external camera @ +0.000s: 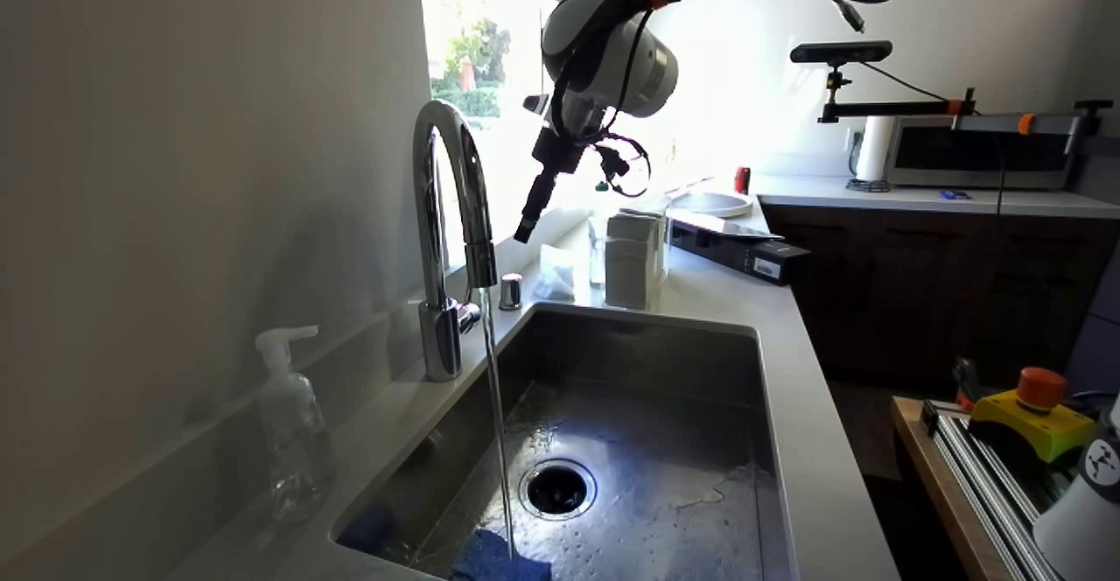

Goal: Open the tap

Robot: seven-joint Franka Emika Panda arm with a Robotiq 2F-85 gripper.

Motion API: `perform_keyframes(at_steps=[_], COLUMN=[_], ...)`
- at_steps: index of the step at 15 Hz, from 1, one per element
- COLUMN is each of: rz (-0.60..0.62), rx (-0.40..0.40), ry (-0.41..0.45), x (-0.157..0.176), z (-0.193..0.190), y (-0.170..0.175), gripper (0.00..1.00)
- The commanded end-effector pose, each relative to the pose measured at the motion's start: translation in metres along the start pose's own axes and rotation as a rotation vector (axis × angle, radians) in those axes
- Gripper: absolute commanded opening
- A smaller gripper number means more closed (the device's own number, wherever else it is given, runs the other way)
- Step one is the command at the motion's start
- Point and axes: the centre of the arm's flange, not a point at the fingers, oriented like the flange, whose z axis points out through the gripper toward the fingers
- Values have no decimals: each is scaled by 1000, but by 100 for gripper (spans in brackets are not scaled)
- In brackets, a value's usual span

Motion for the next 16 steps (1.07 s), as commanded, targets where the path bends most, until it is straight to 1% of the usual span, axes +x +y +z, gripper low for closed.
perform_keyframes(at_steps=[1, 4, 7, 10, 16], rz=[-143, -250, -342, -428, -496], rx=[42, 61, 62, 92, 144], ry=[-67, -89, -91, -100, -158], x=[-27, -38, -53, -62, -79], z=[-21, -30, -37, -48, -63], y=[-22, -35, -53, -66, -80], gripper=[100, 100, 100, 100, 100])
